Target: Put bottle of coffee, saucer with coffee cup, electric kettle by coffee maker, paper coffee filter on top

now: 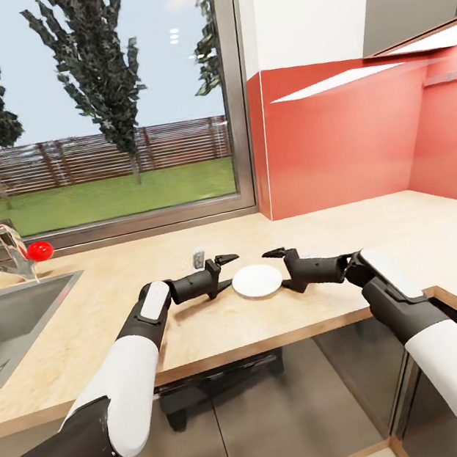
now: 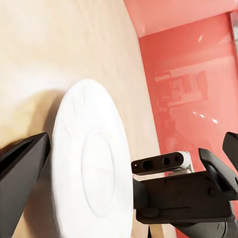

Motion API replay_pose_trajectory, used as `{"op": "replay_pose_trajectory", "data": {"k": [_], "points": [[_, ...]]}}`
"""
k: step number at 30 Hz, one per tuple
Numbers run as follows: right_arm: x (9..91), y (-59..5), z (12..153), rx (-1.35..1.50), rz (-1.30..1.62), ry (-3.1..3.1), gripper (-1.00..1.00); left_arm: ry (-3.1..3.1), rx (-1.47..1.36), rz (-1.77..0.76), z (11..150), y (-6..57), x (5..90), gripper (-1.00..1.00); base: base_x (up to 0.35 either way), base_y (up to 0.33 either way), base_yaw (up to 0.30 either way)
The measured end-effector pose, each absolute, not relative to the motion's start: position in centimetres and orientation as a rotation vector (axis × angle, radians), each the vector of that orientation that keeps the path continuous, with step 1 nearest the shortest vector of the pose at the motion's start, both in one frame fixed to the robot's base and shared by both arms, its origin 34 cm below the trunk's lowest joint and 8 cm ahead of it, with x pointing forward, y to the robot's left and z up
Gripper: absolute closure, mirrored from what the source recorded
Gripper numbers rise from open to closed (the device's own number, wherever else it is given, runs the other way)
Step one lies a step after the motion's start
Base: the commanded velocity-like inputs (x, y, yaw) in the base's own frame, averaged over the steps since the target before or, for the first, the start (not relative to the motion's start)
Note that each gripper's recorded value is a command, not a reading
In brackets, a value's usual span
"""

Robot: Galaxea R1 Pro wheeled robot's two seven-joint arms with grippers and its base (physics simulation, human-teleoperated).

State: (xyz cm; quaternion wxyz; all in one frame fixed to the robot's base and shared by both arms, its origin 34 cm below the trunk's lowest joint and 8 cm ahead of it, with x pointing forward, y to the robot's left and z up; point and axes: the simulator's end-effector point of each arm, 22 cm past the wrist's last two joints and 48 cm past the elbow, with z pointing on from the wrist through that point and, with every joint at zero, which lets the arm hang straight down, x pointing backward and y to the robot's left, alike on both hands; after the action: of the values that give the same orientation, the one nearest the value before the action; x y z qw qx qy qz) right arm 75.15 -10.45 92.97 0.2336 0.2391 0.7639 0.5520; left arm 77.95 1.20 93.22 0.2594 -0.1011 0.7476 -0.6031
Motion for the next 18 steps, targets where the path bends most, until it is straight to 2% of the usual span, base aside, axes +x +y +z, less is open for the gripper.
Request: {"op": "replay_pose_trajectory", "data": {"k": [17, 18], "points": [[74.99, -9.58, 93.06, 0.651, 1.532, 2.1, -1.0, 2.023, -0.274, -1.639, 93.24, 1.17, 77.91, -1.0, 0.0, 0.0, 0.0], [75.0, -9.58, 93.06, 0.651, 1.531, 2.1, 1.0, 2.023, -0.274, -1.639, 93.24, 1.18, 77.92, -1.0, 0.0, 0.0, 0.0]]}}
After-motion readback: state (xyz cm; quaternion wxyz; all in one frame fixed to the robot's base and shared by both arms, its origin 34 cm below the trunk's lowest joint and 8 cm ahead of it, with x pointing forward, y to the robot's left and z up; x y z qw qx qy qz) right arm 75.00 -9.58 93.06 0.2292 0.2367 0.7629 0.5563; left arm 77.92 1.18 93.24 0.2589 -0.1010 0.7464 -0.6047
